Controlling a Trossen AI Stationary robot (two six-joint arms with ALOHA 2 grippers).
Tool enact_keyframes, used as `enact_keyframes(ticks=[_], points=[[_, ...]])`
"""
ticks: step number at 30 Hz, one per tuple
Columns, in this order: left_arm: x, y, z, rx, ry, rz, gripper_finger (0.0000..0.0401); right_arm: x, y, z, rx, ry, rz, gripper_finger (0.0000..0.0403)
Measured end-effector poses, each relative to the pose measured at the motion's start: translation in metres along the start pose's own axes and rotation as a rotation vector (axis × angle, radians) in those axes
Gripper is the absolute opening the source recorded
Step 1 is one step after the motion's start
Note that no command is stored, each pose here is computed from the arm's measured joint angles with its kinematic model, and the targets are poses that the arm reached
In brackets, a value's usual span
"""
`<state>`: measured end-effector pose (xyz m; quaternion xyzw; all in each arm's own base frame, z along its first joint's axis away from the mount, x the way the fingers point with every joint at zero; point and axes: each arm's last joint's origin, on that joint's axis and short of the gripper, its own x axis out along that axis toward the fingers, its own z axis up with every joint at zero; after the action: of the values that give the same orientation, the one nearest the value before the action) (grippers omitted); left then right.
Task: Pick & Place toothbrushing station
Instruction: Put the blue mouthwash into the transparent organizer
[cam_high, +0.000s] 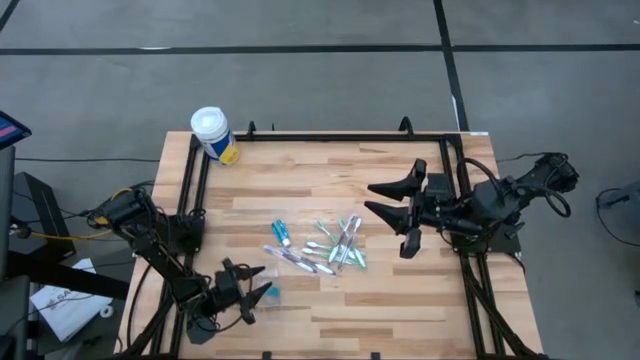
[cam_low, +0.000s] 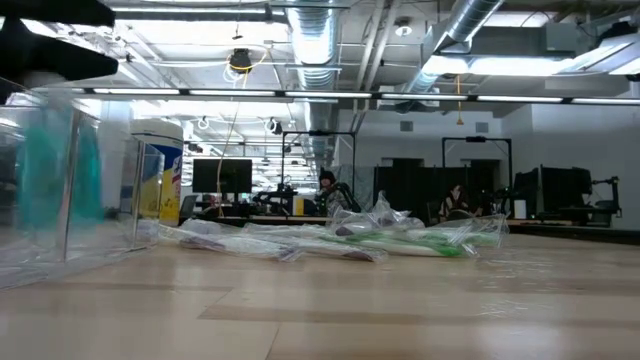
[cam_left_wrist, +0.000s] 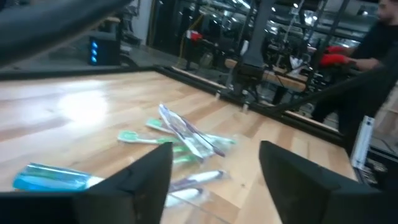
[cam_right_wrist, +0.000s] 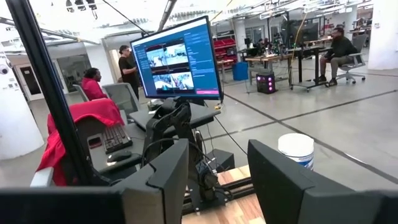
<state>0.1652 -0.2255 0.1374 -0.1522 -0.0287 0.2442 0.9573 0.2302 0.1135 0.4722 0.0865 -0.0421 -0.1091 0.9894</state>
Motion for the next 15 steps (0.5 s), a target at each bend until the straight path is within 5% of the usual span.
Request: enact_keyframes(ticks=[7, 15], points=[[0.000, -0.016, 0.013, 0.018, 0.008, -0.013, 0.0256, 0.000, 0.000, 0.000, 0.000, 0.000, 0.002, 0.0160], [0.019, -0.040, 0.083, 0.150, 0.025, -0.060, 0.0213, -0.001, 0.001, 0.011, -0.034, -0.071, 0.008, 0.0162]])
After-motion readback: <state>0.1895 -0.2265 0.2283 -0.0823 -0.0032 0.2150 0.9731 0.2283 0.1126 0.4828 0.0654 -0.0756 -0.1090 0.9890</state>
